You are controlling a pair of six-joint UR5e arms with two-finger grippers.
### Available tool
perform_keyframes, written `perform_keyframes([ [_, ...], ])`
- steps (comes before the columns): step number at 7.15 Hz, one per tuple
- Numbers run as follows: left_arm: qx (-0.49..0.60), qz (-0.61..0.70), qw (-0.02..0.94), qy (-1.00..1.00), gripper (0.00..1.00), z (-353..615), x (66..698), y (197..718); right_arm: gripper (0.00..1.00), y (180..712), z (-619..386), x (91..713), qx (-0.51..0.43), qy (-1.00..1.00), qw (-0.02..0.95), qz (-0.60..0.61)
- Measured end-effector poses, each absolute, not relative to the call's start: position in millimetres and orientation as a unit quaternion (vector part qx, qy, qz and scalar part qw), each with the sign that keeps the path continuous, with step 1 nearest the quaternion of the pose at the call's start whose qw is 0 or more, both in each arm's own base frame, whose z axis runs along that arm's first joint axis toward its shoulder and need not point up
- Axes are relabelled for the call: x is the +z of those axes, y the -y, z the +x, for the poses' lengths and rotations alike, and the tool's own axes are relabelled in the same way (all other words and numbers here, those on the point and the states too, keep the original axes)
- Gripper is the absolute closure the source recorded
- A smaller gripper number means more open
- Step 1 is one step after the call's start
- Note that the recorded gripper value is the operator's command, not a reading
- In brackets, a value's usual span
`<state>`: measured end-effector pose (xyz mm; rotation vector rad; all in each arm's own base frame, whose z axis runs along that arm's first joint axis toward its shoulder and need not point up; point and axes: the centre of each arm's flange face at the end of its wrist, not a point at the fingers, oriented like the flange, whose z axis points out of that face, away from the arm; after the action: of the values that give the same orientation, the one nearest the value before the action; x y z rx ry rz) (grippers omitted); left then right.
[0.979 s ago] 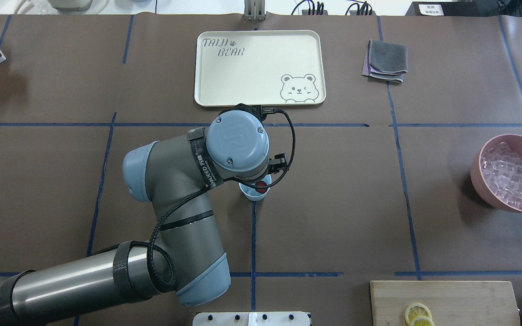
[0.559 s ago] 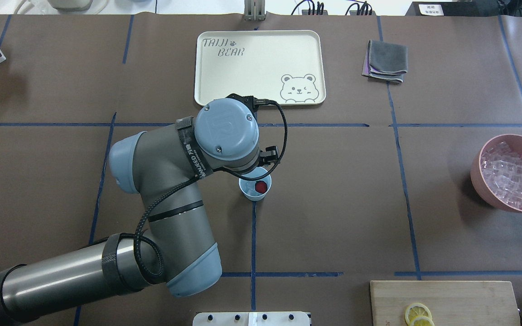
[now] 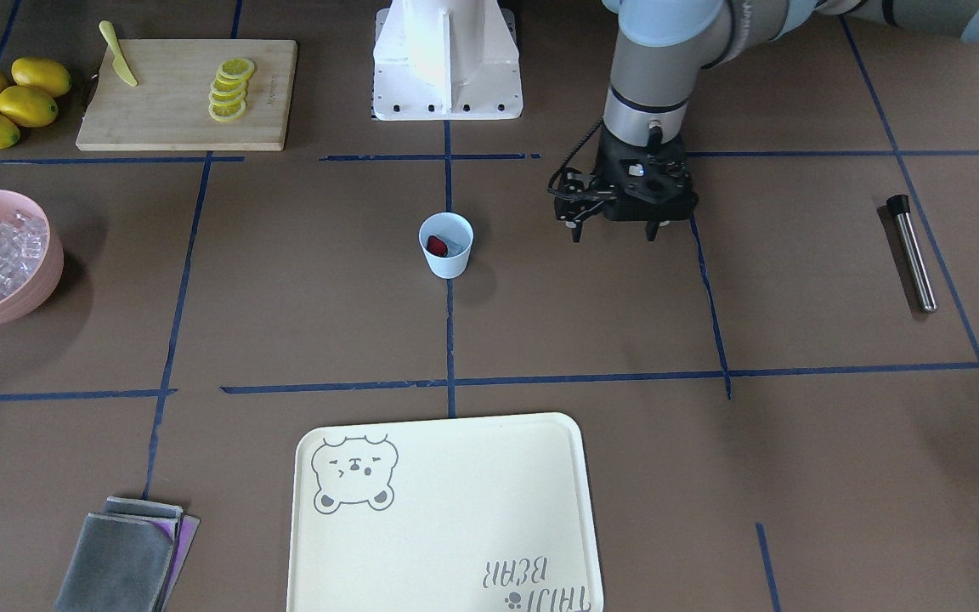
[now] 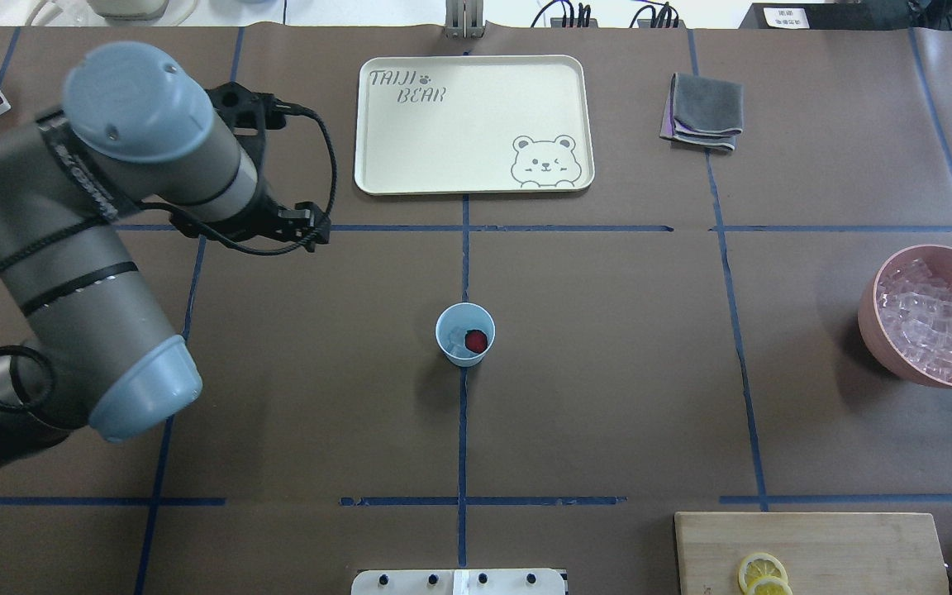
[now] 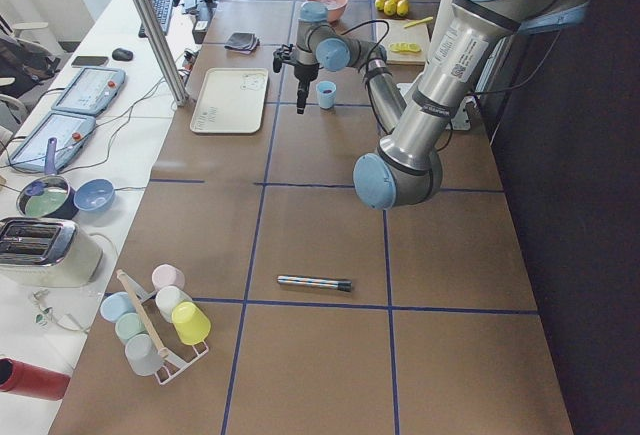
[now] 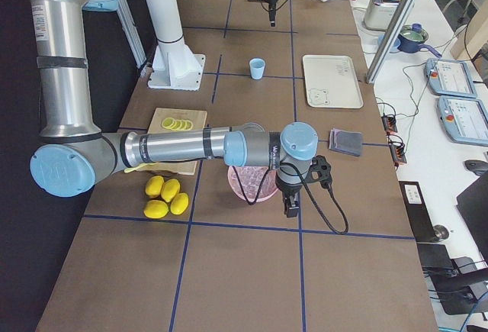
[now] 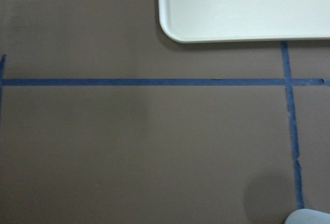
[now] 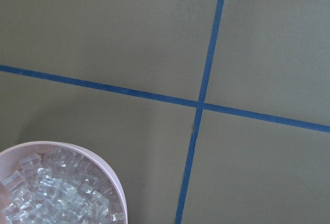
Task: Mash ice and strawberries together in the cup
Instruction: 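Move the left gripper back toward the metal pestle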
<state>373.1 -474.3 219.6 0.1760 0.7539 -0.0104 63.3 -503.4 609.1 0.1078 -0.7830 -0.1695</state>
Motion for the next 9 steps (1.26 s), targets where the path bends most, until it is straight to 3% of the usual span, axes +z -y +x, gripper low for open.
perform_keyframes([
  [5,0.062,0.056,0.939,-0.334,0.0,196.2,363.6,522.1,0.0,490.5,68.9,653.7,-0.039,0.405,0.911,0.067],
  [9,0.084,0.049,0.934,-0.344,0.0,112.1,548.2,499.4,0.0,492.6,72.5,648.5,-0.03,0.419,0.905,0.07],
])
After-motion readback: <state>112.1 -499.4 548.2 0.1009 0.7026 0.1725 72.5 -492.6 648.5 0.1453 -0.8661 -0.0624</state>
